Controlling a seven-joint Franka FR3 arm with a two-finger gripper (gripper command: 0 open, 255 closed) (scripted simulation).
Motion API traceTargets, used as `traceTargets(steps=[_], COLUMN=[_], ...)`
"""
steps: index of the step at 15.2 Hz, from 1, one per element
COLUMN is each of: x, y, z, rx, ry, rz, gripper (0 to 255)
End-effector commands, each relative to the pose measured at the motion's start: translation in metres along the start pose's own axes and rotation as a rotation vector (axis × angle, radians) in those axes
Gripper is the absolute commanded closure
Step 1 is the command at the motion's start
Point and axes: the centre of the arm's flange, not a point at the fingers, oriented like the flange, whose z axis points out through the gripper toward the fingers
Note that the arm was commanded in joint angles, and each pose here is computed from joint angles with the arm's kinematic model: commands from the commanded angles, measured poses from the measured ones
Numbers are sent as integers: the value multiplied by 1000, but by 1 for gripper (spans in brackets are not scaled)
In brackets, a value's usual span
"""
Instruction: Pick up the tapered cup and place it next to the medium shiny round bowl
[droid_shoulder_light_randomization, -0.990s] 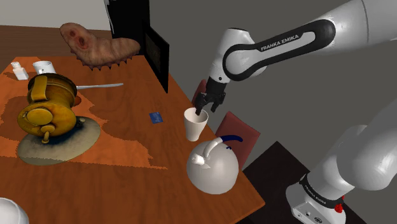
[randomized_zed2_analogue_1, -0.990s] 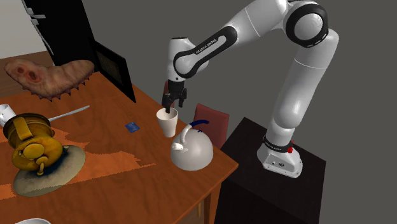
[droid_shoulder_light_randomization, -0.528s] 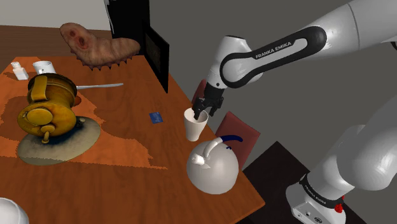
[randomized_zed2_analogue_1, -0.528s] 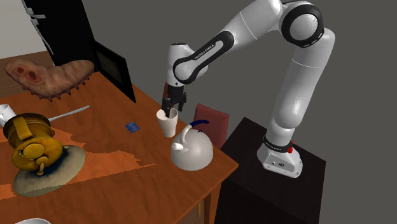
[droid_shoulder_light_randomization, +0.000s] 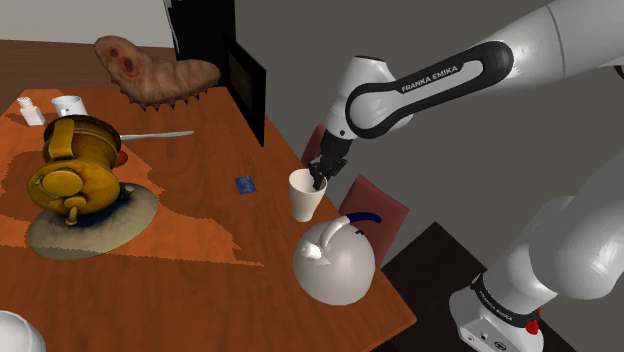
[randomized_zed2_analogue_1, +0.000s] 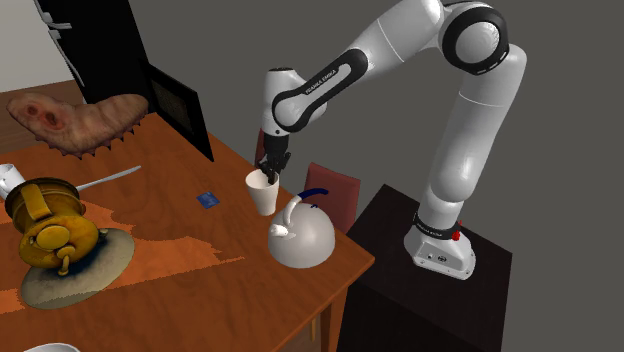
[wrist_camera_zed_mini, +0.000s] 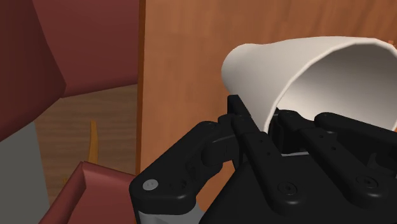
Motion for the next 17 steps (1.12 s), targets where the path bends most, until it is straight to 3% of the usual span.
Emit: traceTargets(steps=[1, 6, 17], x=[0, 0, 1], y=[0, 0, -10], z=[0, 0, -57], rx=[0, 0, 0], ry=[-1, -1, -1], rz=[0, 0, 0], gripper=[255, 255, 255])
